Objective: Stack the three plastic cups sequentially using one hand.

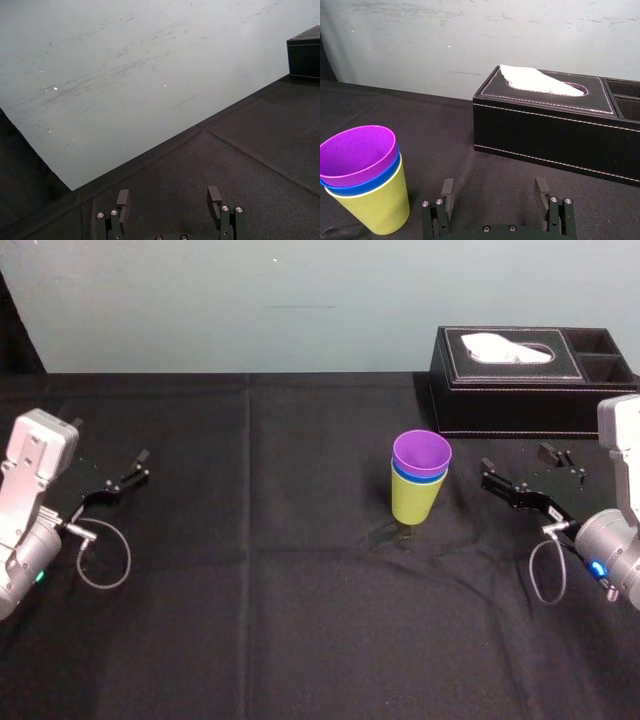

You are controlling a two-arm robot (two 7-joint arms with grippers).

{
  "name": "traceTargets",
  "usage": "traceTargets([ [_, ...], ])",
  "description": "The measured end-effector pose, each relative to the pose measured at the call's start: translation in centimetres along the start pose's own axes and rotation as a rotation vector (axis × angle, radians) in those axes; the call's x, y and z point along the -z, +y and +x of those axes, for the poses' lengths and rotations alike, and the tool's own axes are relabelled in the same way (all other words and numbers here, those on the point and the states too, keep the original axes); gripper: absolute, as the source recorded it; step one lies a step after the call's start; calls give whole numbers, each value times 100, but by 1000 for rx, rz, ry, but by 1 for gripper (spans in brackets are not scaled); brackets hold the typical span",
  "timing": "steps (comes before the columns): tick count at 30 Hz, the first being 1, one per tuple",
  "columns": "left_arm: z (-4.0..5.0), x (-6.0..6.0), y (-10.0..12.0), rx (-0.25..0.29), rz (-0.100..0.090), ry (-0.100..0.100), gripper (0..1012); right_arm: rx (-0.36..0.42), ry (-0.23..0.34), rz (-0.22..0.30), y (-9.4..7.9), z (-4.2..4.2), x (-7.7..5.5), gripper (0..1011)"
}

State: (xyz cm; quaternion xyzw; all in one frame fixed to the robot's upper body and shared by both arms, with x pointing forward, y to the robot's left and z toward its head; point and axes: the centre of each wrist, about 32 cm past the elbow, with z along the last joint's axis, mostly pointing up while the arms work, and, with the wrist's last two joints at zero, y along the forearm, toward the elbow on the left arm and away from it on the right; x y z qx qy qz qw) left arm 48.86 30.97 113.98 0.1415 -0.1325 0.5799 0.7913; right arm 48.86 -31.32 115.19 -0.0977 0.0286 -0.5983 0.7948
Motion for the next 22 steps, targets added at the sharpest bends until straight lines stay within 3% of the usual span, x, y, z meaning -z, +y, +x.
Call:
traceTargets([
  [22,0,0,0,0,0,0,1011,0,0,0,0,0,0,1003],
])
